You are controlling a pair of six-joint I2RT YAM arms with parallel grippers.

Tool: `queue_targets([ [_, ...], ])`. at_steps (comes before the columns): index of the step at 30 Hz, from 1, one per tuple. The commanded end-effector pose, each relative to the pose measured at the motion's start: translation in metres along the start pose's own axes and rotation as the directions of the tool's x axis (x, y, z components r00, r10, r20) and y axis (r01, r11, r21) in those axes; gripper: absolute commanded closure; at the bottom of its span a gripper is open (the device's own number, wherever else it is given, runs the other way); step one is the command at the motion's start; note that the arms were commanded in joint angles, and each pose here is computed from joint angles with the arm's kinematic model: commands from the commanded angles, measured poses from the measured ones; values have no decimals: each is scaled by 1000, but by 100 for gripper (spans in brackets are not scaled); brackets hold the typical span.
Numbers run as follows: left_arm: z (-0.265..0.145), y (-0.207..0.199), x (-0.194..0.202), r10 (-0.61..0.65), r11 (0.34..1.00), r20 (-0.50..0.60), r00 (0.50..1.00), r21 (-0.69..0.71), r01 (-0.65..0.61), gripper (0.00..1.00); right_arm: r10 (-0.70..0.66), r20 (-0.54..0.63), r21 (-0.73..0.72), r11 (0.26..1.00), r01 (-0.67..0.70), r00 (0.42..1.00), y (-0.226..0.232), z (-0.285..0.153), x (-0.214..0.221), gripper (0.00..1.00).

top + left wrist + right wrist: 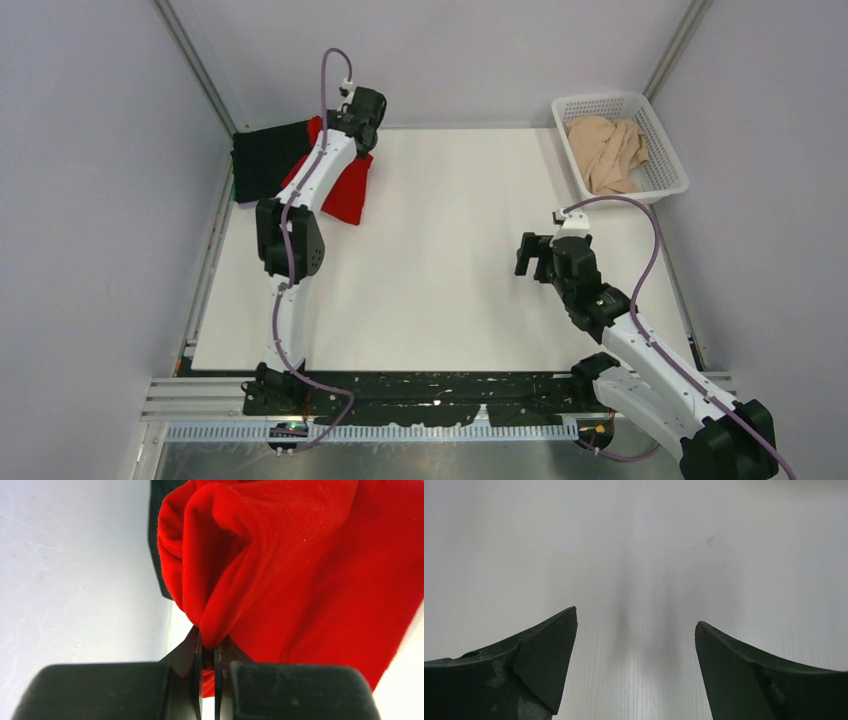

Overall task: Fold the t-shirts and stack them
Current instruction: Put the neatly folded tshirt into the corner of the board with the left arm

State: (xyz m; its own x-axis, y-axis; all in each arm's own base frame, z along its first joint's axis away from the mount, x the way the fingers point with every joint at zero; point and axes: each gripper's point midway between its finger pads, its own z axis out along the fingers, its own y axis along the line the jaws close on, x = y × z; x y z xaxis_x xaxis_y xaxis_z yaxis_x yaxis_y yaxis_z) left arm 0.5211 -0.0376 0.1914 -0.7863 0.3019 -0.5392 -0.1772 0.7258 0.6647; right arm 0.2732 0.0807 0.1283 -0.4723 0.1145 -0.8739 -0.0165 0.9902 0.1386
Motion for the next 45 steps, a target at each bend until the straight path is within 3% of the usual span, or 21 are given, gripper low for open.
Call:
queue_targets([
  [1, -15, 49, -44, -24, 994, 117, 993, -100, 36, 100, -6, 29, 40, 999, 5, 1000, -5, 3, -12, 4],
  [9, -36, 76, -59, -95, 994, 180, 979, -29, 102, 100, -14, 16, 55, 998, 13, 1000, -7, 5, -11, 5],
  [17, -62, 115, -76, -168, 982, 244, 955, -44, 184, 100, -7, 25, 62, 998, 5, 1000, -9, 2, -13, 5],
  [23, -59, 121, -81, -226, 972, 262, 938, -6, 235, 100, -6, 32, 73, 997, 4, 999, -11, 0, -14, 5],
  [34, 13, 116, -83, -292, 953, 238, 926, -13, 304, 100, -21, 27, 117, 993, 17, 999, -18, 3, -14, 5],
  [45, 97, 112, -57, -411, 910, 150, 899, 11, 414, 100, -35, 14, 178, 983, 32, 999, -28, 5, -14, 5],
])
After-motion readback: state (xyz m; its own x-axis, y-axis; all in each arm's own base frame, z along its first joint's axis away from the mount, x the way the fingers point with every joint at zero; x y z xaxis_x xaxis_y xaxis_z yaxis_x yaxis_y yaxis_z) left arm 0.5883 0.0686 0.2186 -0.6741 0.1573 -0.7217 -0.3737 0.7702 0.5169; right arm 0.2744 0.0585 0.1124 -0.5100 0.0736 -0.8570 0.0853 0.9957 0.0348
